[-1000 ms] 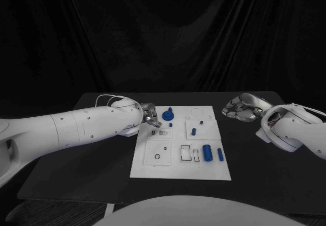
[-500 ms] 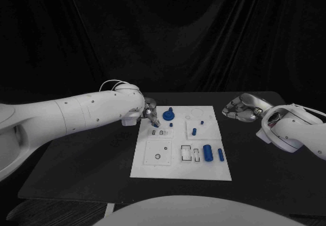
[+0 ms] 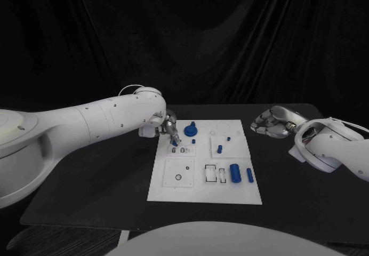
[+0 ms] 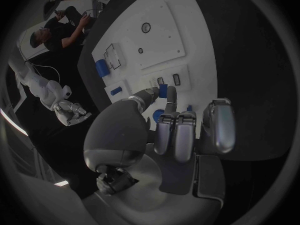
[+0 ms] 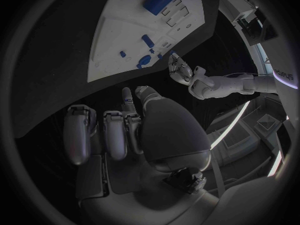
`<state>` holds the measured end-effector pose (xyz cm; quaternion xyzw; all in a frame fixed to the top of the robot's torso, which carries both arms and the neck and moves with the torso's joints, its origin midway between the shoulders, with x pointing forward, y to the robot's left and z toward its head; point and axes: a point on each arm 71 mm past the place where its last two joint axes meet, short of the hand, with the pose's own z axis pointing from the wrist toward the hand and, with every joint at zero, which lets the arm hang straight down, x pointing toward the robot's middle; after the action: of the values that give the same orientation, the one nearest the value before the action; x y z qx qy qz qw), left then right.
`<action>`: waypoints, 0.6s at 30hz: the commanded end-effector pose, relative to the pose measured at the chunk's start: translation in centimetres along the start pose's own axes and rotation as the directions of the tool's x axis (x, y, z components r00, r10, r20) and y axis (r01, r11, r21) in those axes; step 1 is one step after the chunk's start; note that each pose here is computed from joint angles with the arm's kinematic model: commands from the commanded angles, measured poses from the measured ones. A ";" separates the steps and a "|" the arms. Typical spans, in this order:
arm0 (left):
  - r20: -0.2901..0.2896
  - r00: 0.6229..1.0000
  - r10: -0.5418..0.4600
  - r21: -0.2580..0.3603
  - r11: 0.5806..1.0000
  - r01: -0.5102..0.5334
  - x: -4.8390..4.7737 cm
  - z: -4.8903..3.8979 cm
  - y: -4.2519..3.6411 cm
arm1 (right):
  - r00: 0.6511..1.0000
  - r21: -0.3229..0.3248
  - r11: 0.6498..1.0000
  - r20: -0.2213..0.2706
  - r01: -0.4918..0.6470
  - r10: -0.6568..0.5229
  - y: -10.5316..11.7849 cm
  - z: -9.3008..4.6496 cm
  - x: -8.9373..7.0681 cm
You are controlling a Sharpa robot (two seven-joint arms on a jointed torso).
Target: Assemble the parts on the task board
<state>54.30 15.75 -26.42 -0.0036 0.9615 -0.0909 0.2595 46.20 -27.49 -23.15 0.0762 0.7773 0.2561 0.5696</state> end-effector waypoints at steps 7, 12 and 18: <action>-0.046 0.996 -0.083 0.044 0.995 0.085 0.74 0.79 -1.34 | 1.000 0.012 1.000 -0.003 0.000 0.000 -0.1 0.0 0.1; -0.029 0.994 -0.102 0.037 0.994 0.103 0.98 1.19 -1.47 | 1.000 0.012 1.000 -0.003 0.001 -0.001 -0.1 0.0 0.1; -0.021 0.993 -0.114 0.025 0.993 0.115 1.32 1.47 -1.37 | 1.000 0.012 1.000 -0.003 0.001 -0.001 -0.1 0.0 0.1</action>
<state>53.79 14.20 -28.09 -0.0387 0.9638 -0.1133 0.2384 46.20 -27.45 -23.16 0.0760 0.7773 0.2564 0.5694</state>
